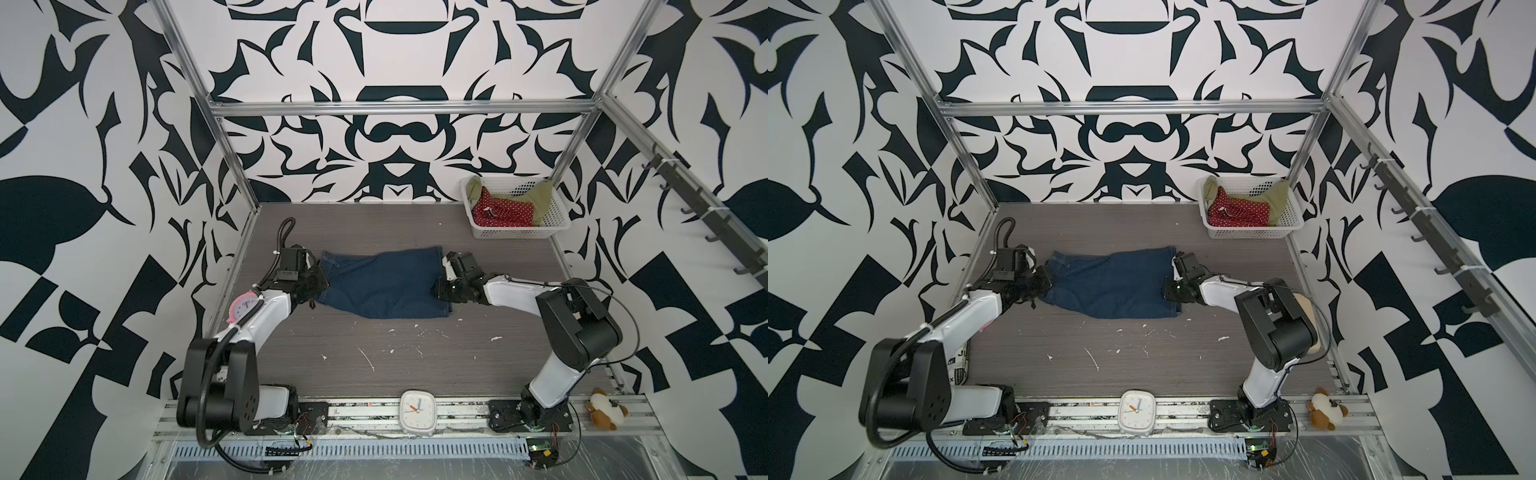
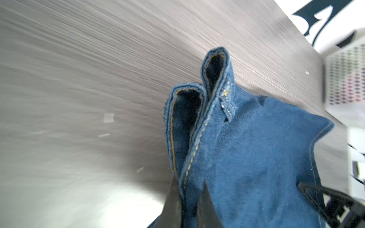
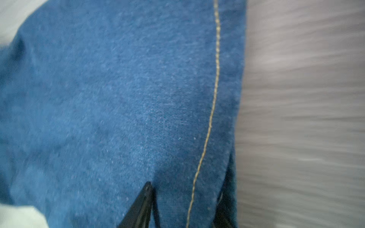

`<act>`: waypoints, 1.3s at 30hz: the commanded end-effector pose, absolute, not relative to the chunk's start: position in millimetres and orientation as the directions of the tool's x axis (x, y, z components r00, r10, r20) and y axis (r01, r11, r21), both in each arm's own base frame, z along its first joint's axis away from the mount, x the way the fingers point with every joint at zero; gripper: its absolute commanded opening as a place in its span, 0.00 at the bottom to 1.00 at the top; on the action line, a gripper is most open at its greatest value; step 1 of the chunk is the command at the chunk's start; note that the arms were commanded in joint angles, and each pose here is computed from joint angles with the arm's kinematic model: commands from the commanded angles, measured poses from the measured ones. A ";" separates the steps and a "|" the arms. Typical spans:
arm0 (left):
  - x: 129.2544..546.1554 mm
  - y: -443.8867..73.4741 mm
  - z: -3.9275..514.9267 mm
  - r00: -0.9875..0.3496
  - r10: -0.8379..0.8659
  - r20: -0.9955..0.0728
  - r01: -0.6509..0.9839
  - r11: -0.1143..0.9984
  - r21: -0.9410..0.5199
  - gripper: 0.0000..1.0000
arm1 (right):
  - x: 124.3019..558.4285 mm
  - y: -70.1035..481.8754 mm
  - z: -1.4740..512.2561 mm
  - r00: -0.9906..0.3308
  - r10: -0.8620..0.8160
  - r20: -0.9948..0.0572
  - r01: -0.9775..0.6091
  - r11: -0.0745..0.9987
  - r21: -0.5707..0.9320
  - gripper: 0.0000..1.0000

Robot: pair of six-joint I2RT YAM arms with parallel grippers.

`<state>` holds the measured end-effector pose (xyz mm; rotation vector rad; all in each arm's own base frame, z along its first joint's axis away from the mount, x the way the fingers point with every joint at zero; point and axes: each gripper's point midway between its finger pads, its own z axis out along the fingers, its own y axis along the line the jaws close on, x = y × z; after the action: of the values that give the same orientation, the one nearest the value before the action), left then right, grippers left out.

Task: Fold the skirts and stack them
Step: 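Fold the skirt side with the right gripper toward the left gripper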

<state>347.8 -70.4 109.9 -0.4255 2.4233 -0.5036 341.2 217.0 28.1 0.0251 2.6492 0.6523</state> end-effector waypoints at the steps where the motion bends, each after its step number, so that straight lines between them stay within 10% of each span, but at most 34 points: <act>1: 333.0 -51.3 134.1 -0.754 -0.368 -0.545 -0.196 0.917 -0.349 0.00 | 310.2 253.2 8.2 -0.958 0.065 -0.280 -0.079 0.878 0.472 0.40; 28: 360.3 -218.0 122.5 -0.843 -0.132 -0.521 0.039 0.952 -0.305 0.00 | 305.1 334.8 4.6 -0.963 0.028 -0.268 -0.125 0.834 0.537 0.41; 31: 361.3 -220.1 118.9 -0.848 -0.121 -0.517 0.047 0.953 -0.299 0.15 | 306.3 337.2 7.3 -0.962 0.025 -0.271 -0.132 0.829 0.543 0.41; 34: 358.7 -227.8 120.7 -0.855 -0.101 -0.508 0.078 0.945 -0.319 0.52 | 307.2 338.0 15.9 -0.959 0.022 -0.284 -0.143 0.825 0.547 0.42; 39: 356.2 -251.0 149.7 -0.834 -0.116 -0.539 0.143 0.899 -0.414 0.58 | 310.5 320.9 44.4 -0.936 0.024 -0.352 -0.171 0.842 0.512 0.43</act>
<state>353.6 -229.7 117.2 -0.0059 2.5632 -0.4645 321.2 343.3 37.4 -0.0959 2.6359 0.9002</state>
